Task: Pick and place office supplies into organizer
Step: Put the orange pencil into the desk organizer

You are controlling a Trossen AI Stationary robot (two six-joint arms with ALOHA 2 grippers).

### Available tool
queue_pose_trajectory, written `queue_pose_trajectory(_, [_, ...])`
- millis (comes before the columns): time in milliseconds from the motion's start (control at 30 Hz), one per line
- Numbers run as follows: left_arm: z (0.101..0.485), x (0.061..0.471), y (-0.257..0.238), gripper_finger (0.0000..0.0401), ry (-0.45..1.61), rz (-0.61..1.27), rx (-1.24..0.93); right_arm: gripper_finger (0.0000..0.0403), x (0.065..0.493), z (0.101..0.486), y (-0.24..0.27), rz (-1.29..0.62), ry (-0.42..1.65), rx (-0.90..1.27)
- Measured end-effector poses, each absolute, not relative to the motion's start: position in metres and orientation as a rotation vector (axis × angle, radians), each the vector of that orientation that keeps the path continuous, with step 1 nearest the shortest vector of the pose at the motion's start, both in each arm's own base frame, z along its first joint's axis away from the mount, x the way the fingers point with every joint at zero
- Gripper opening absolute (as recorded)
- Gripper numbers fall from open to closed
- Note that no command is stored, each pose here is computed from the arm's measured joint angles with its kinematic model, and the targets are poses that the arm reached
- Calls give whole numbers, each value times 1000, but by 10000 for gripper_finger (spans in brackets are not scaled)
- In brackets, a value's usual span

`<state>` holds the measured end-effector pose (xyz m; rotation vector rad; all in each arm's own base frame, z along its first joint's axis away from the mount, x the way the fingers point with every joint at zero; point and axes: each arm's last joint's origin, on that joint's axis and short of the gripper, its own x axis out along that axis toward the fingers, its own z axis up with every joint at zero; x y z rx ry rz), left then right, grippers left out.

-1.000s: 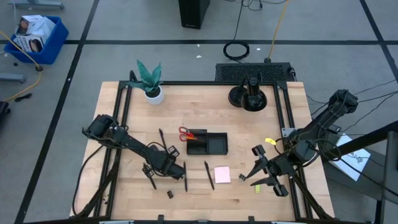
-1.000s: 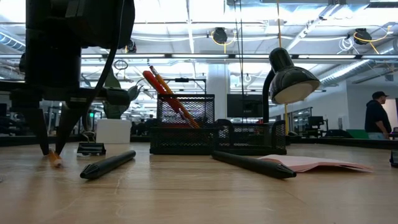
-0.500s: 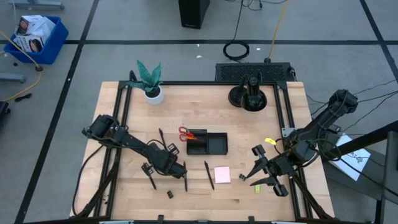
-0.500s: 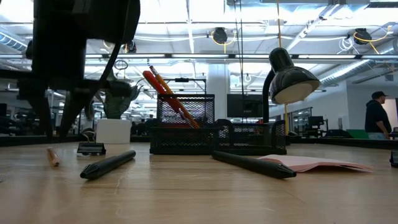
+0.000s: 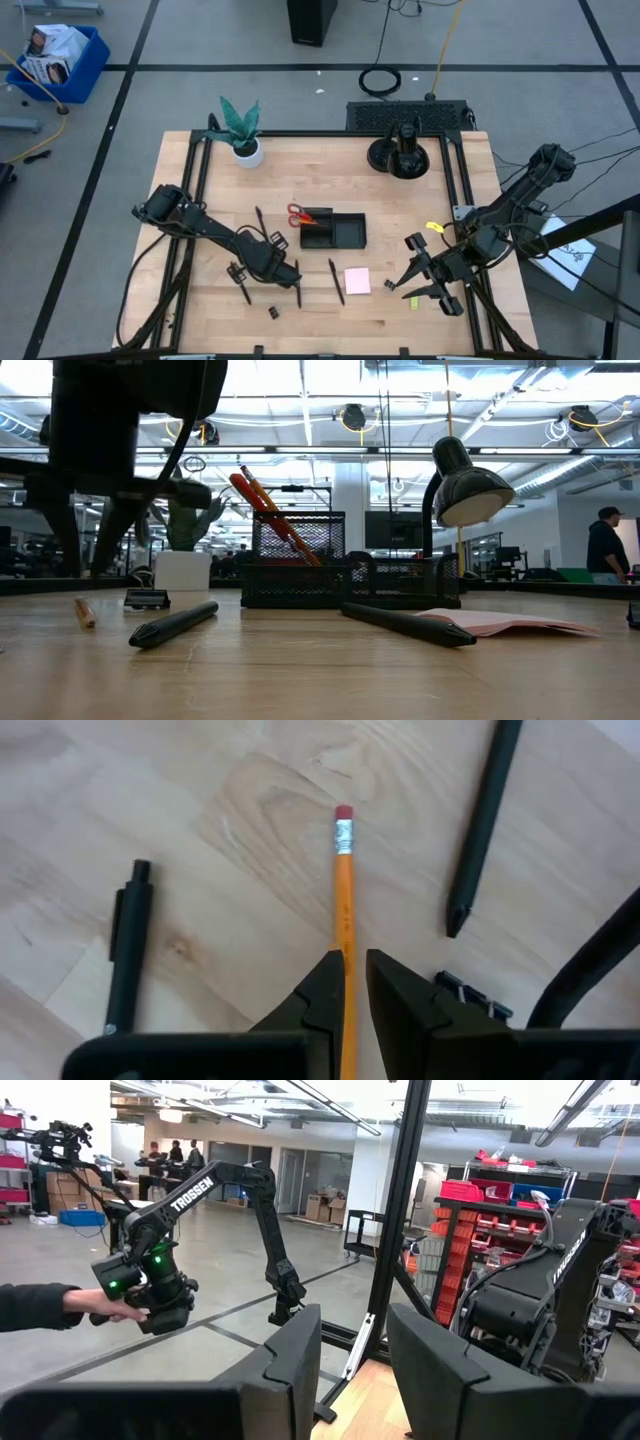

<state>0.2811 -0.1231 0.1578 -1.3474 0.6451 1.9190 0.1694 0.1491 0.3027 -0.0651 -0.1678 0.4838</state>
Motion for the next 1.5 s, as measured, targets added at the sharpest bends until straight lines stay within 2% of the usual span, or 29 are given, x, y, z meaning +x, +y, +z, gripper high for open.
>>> queue_pose_trajectory(633, [158, 280, -122, 53, 615, 1904, -1322, 112, 169, 303, 149, 483, -168, -65])
queue_pose_trajectory(767, [158, 280, -122, 73, 623, 1898, -1314, 112, 169, 303, 149, 483, -168, -65])
queue_pose_trajectory(1067, [156, 280, -120, 145, 615, 1915, -1305, 112, 169, 303, 149, 483, -168, -65])
queue_pose_trajectory(1500, [139, 275, -116, 154, 635, 1925, -1347, 112, 169, 303, 149, 485, -168, -65])
